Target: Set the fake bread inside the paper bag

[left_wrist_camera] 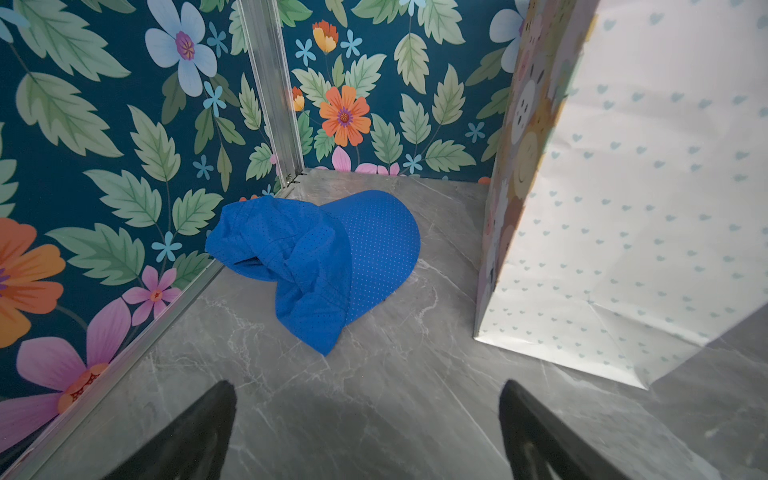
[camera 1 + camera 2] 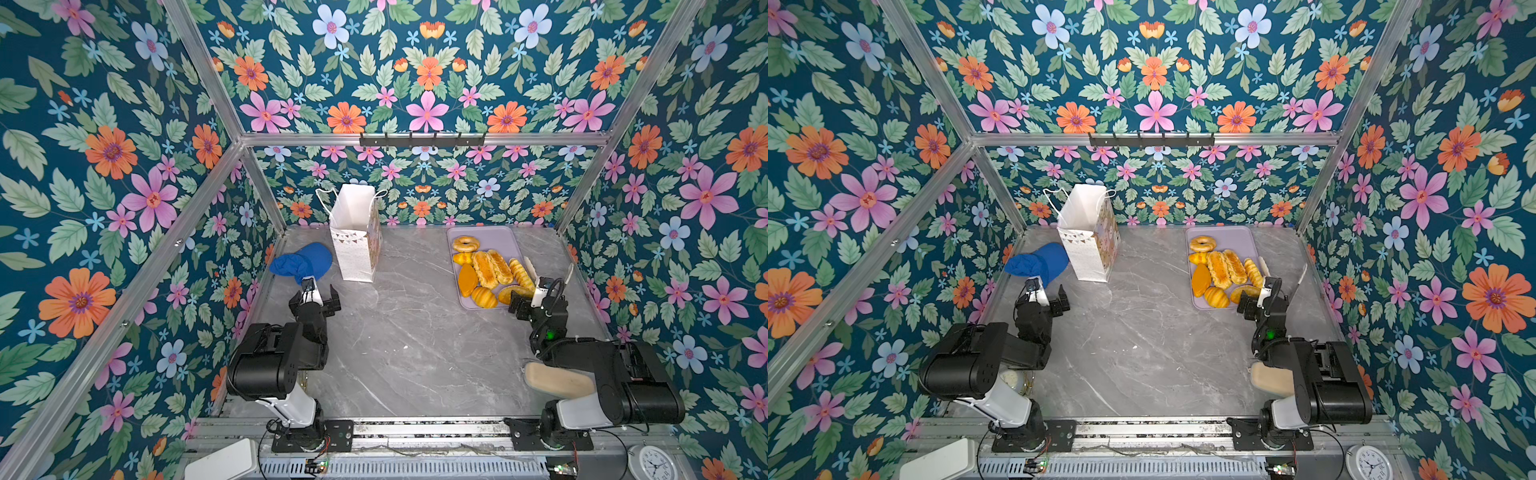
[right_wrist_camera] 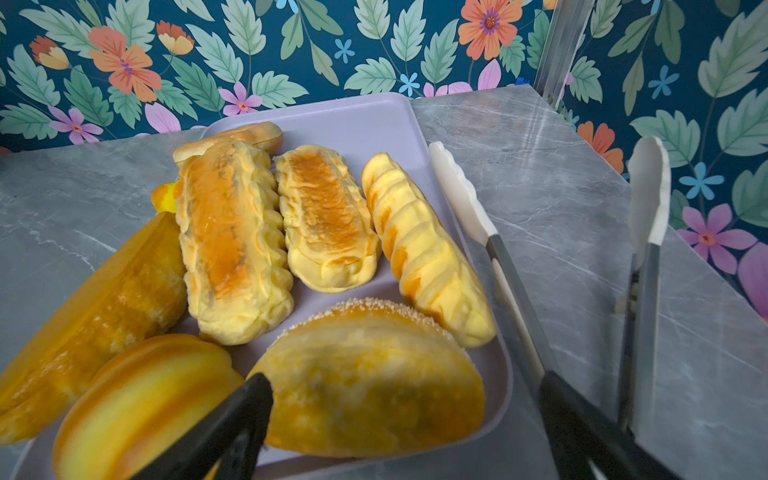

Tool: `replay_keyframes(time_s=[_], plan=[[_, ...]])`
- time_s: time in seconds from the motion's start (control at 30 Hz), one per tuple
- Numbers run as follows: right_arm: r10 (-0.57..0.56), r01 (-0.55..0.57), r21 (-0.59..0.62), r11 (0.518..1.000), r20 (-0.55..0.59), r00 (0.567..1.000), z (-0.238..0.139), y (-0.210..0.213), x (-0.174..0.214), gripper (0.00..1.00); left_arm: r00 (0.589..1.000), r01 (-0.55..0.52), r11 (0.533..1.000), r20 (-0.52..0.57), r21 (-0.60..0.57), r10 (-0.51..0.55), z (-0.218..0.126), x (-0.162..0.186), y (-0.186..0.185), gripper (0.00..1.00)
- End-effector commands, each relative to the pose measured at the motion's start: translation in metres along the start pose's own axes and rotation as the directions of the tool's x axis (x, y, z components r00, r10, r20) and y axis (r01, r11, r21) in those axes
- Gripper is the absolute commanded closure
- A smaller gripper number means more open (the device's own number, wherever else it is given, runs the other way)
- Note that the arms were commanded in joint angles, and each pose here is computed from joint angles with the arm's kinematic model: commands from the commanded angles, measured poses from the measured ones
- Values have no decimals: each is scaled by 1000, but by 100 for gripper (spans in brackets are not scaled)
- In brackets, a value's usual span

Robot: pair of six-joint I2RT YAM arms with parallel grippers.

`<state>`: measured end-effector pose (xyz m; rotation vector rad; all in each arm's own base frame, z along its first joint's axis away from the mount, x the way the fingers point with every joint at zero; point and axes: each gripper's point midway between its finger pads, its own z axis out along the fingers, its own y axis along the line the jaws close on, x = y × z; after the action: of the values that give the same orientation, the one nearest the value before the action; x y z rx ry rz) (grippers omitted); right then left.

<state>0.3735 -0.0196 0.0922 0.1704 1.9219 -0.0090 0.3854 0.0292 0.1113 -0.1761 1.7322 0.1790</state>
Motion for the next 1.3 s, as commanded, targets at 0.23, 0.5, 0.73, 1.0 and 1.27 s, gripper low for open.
replay_keyframes(time_s=[0.23, 0.5, 0.73, 1.0, 1.27], plan=[[-6, 6, -3, 1000, 13, 1000, 0, 1, -4, 1, 1000, -7, 1000, 13, 2, 7, 0, -4, 0, 0], [-6, 7, -3, 1000, 14, 1000, 0, 1, -4, 1, 1000, -6, 1000, 15, 2, 6, -1, -4, 0, 0], [33, -32, 96, 995, -11, 999, -7, -14, -25, 1, 1000, -6, 1000, -3, -17, 6, 0, -18, 3, 0], [54, -60, 88, 994, 63, 997, -38, -13, -62, 1, 998, 36, 997, 46, -67, -33, -13, -49, 14, 0], [247, -253, 142, 957, 58, 967, -81, -22, -89, 1, 980, 167, 983, 124, -72, -157, -35, -96, 23, 0]])
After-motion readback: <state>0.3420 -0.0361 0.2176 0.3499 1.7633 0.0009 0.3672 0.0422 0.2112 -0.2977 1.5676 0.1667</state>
